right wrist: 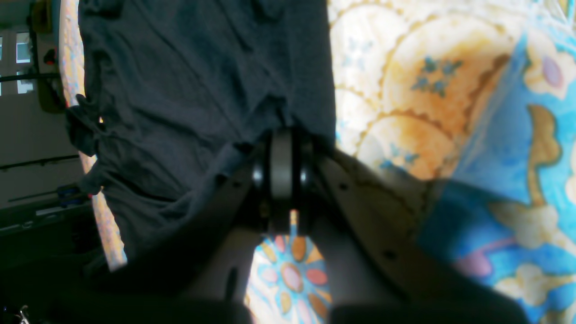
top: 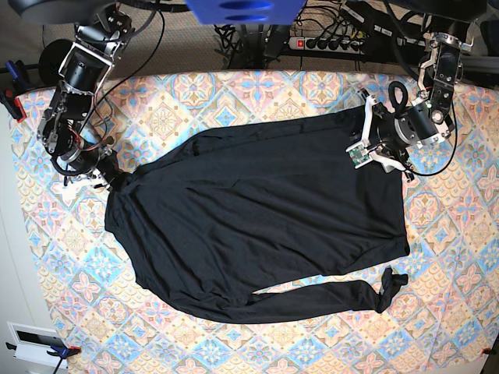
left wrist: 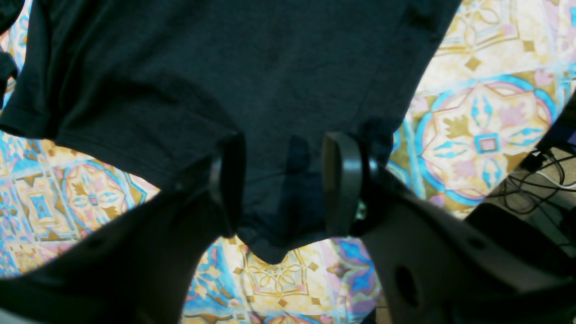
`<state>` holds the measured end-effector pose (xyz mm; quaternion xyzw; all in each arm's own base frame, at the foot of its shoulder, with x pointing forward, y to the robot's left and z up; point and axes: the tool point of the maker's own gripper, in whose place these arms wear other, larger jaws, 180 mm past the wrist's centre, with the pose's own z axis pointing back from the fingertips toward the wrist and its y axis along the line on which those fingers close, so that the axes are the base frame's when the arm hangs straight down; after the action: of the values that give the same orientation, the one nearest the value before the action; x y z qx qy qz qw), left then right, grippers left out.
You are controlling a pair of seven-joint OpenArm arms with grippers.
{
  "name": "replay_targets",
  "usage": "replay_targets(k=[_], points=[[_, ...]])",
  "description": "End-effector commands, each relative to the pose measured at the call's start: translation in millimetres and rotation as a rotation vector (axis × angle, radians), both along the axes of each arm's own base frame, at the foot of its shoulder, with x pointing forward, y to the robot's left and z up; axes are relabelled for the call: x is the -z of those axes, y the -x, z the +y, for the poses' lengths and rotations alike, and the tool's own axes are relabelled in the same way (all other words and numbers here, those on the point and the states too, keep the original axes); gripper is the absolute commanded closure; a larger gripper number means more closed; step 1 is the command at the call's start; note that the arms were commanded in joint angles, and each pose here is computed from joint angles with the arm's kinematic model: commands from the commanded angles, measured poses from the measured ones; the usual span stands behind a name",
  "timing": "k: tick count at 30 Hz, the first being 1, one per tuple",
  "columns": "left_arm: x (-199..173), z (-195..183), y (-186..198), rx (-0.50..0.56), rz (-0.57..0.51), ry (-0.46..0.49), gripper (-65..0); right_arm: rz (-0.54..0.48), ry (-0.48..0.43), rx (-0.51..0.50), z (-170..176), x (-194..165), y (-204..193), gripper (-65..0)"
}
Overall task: Layout the t-shirt on the table in an organized manner, then fold the t-shirt properly
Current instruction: 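Release the shoulder with the left gripper and lift it away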
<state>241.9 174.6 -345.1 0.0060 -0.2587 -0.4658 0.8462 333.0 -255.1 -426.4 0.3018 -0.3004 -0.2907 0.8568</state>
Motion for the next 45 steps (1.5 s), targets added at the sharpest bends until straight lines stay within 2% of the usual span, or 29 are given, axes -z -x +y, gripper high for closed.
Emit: replay_targets(k=[1, 5, 11, 19, 21, 26, 29, 32, 34, 38, 45], points=[[-8.3, 1.5, -5.4, 0.005, -0.03, -0.003, -25.9, -0.019, 0.019, -0.007, -6.5, -9.0, -6.1, 0.0], [-9.0, 8.4, -3.7, 0.021, -0.022, -0.032, -25.9, -0.019, 0.019, -0.007, -6.5, -9.0, -6.1, 0.0], [2.5, -0.5, 14.9, 0.14, 0.039, -0.085, -25.9, -0.019, 0.019, -0.007, -6.5, -9.0, -6.1, 0.0], [4.8, -3.4, 17.8, 0.152, 0.048, -0.084, -25.9, -0.019, 0.019, -0.007, -6.5, -9.0, -6.1, 0.0], [4.9, 4.0, 19.7, 0.156, 0.056, -0.108, -25.9, -0.019, 0.019, -0.007, -6.5, -9.0, -6.1, 0.0], [18.9, -5.8, 40.8, 0.251, 0.125, -0.132, -25.9, -0.019, 0.019, -0.007, -6.5, -9.0, -6.1, 0.0], [22.8, -8.4, 46.3, 0.27, 0.141, -0.136, -25.9, -0.019, 0.019, -0.007, -6.5, -9.0, -6.1, 0.0], [25.5, -4.0, 44.6, 0.28, 0.121, -0.187, -25.9, -0.019, 0.019, -0.007, -6.5, -9.0, -6.1, 0.0], [33.9, -16.0, 52.5, 0.351, 0.106, -0.201, -25.9, -0.019, 0.019, -0.007, -6.5, -9.0, -6.1, 0.0], [50.2, -9.5, 65.4, 0.442, 0.07, -0.357, -25.9, -0.021, 0.021, -0.006, -6.7, -9.5, -6.5, 0.0], [59.9, -19.2, 73.8, 0.487, -0.027, -0.474, -25.9, -0.024, 0.02, -0.002, -7.7, -9.9, -6.3, 0.0]])
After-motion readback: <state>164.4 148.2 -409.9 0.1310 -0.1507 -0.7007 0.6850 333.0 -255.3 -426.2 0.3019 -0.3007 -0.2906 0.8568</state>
